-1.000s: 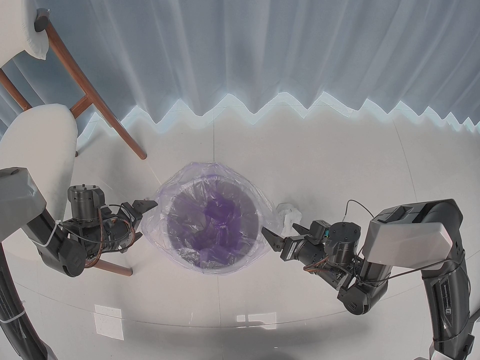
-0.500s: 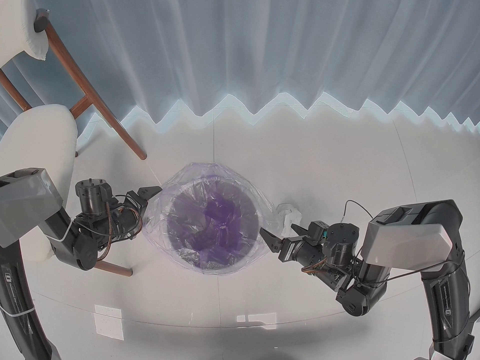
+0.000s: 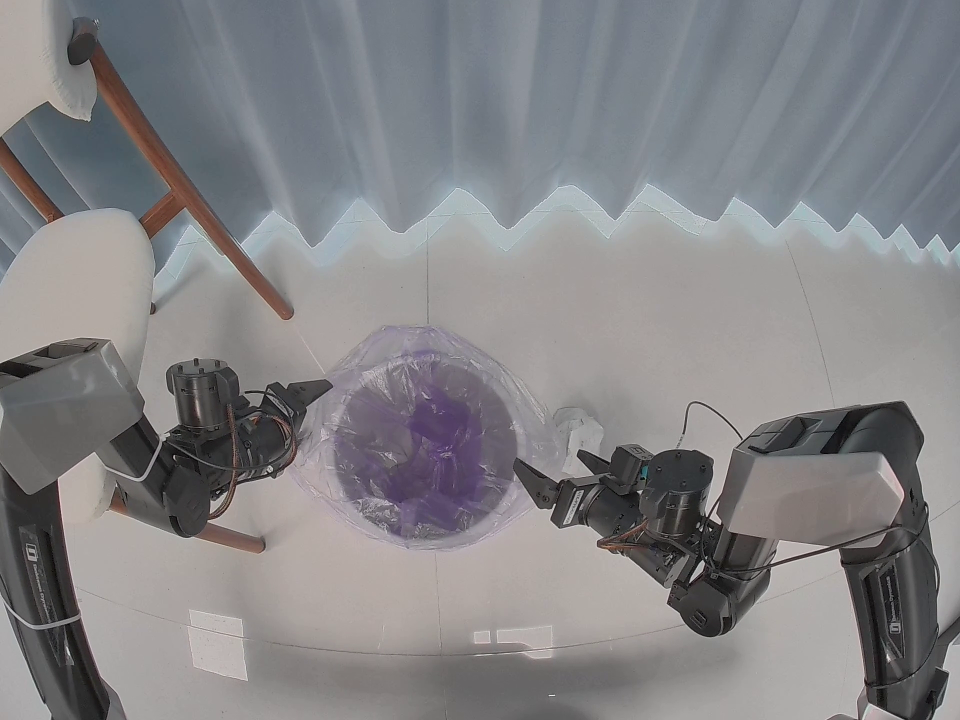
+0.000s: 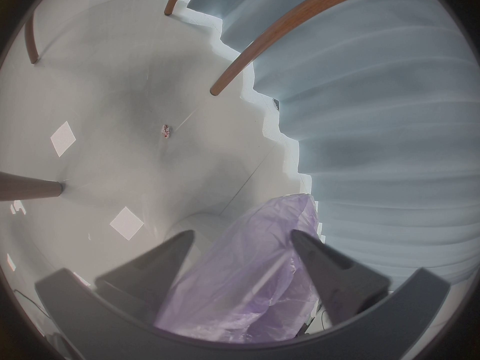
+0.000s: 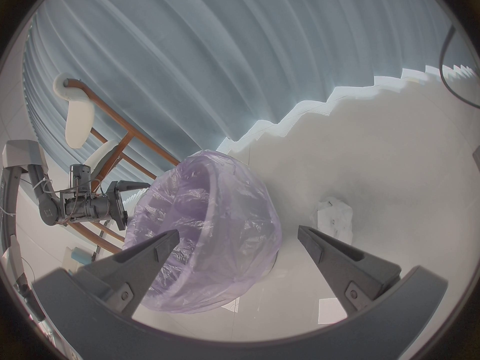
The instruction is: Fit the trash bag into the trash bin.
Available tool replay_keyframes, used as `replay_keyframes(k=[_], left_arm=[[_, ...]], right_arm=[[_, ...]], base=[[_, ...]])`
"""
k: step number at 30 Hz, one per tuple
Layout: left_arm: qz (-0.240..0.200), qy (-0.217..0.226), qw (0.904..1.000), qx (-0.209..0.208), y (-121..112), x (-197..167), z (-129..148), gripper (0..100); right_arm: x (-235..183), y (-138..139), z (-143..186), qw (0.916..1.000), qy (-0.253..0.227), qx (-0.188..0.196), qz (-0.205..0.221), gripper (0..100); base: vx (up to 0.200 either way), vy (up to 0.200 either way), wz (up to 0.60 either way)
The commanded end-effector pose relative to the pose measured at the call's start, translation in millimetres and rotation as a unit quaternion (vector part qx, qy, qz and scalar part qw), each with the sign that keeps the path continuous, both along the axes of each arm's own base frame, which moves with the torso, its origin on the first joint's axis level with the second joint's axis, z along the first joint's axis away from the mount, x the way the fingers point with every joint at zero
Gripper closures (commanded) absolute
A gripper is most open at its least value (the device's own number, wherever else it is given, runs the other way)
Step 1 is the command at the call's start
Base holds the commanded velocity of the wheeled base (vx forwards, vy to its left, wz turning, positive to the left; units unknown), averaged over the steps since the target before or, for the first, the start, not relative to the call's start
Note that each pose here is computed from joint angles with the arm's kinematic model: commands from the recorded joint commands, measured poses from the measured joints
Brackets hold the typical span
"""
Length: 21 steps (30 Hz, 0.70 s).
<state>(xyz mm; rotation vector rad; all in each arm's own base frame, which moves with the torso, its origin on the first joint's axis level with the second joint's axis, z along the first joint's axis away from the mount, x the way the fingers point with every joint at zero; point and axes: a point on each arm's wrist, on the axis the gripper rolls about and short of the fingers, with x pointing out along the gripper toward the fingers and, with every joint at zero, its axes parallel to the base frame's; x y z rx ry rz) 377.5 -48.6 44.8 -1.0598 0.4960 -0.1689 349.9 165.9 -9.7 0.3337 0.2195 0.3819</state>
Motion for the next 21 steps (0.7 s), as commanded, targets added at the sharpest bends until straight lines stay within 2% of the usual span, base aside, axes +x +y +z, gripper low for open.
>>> replay_keyframes(k=[1,11,16,21], left_arm=[[0.000,0.008,1.0000,0.002,-0.7,2.7,-9.1,100],[0.001,0.008,0.9999,0.009,1.9,6.0,-13.4,100],[-0.011,0.026,0.9978,0.060,1.5,7.4,-44.3,100],[-0.011,0.020,0.9979,0.060,1.3,9.0,-52.8,100]], right_arm=[[-2.0,5.0,1.0,1.0000,-0.007,0.004,0.005,0],[-4.6,10.3,1.0,0.9999,-0.006,0.004,0.012,0],[-4.9,9.5,2.4,0.9999,-0.008,0.005,0.011,0],[-6.6,4.3,0.0,1.0000,0.001,0.001,-0.001,0]], base=[[0.000,0.000,0.00],[0.000,0.000,0.00],[0.000,0.000,0.00],[0.000,0.000,0.00]])
